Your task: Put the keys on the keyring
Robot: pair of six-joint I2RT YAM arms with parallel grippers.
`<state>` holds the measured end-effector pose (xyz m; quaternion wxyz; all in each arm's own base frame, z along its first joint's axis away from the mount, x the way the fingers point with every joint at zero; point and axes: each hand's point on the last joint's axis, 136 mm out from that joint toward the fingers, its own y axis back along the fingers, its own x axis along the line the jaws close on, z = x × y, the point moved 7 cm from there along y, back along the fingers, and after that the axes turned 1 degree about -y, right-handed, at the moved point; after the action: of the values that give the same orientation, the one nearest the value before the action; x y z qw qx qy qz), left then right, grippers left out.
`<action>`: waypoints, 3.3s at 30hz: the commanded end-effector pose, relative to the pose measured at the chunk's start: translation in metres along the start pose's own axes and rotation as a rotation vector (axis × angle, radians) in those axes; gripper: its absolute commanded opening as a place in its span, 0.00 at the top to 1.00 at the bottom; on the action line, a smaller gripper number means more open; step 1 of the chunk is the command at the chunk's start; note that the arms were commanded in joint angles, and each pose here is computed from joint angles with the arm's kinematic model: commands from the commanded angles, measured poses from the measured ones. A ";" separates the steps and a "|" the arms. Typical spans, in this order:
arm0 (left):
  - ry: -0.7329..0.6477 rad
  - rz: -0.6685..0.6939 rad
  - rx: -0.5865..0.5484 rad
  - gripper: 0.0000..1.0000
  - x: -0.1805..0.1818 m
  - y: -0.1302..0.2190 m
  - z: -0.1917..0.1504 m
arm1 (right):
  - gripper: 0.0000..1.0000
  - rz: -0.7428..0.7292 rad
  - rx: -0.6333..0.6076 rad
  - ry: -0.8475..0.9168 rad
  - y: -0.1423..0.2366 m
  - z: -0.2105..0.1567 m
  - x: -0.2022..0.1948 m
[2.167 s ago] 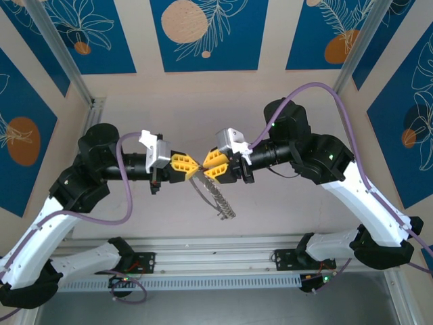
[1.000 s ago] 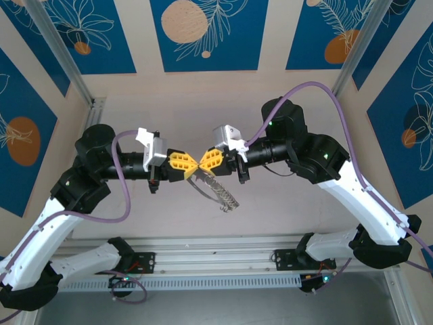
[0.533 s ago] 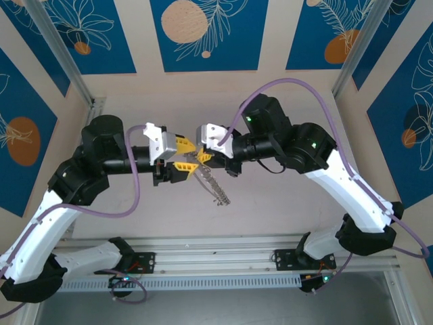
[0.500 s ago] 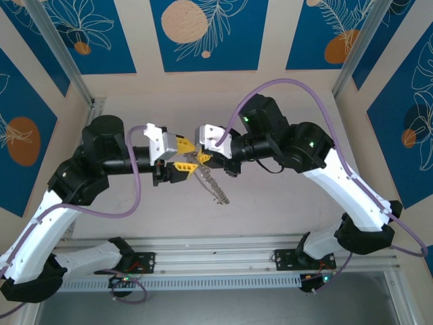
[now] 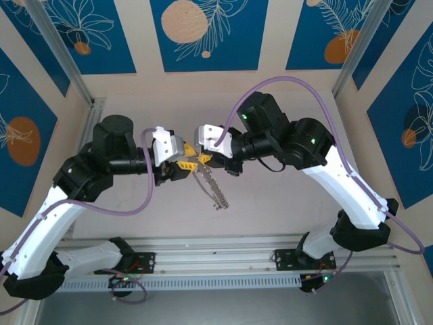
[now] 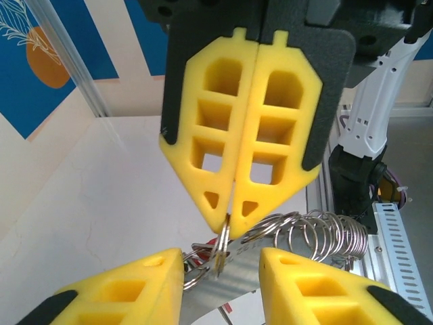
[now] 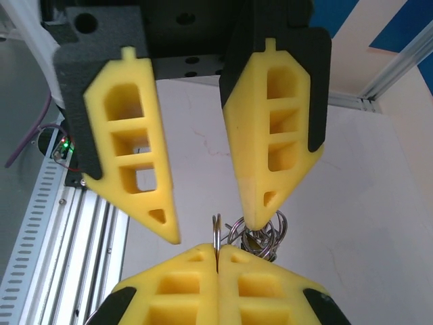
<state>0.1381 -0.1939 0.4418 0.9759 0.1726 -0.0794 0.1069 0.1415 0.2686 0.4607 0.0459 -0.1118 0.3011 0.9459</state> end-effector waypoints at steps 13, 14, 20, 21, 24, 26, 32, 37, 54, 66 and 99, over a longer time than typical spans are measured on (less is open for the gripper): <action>0.016 -0.060 -0.021 0.84 -0.001 -0.008 0.000 | 1.00 0.054 -0.011 0.008 0.000 0.007 0.006; 0.015 -0.062 -0.022 0.88 -0.001 -0.008 0.000 | 1.00 0.056 -0.017 0.009 0.000 0.008 0.006; 0.014 -0.073 -0.032 1.00 -0.002 -0.009 0.001 | 1.00 0.058 -0.049 0.020 0.002 0.012 0.007; 0.012 -0.078 -0.043 1.00 -0.003 -0.008 0.002 | 1.00 0.053 -0.056 0.022 0.004 0.012 0.007; 0.017 -0.094 -0.091 1.00 -0.007 -0.004 0.007 | 1.00 0.047 -0.067 0.019 0.004 0.011 0.008; 0.018 -0.097 -0.120 1.00 -0.009 -0.001 0.010 | 0.88 0.048 -0.078 0.013 0.004 0.010 0.008; 0.006 -0.105 -0.145 1.00 -0.013 0.005 0.013 | 0.65 0.024 -0.143 -0.034 0.017 0.005 0.008; -0.001 -0.116 -0.160 1.00 -0.017 0.010 0.017 | 0.65 0.019 -0.288 -0.112 0.044 -0.001 0.007; 0.021 -0.155 -0.323 1.00 -0.026 0.029 0.039 | 0.75 0.120 -0.360 -0.131 0.037 -0.021 0.011; 0.044 -0.159 -0.363 1.00 -0.021 0.023 0.042 | 0.77 0.222 -0.455 -0.084 0.033 -0.011 0.020; 0.049 -0.129 -0.389 1.00 -0.019 0.021 0.036 | 0.78 0.156 -0.484 -0.068 0.030 -0.009 0.024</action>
<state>0.1184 -0.1988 0.4674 0.9988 0.0035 -0.0352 0.0327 0.1172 0.2452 0.4631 -0.0659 -0.0624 0.0775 0.9929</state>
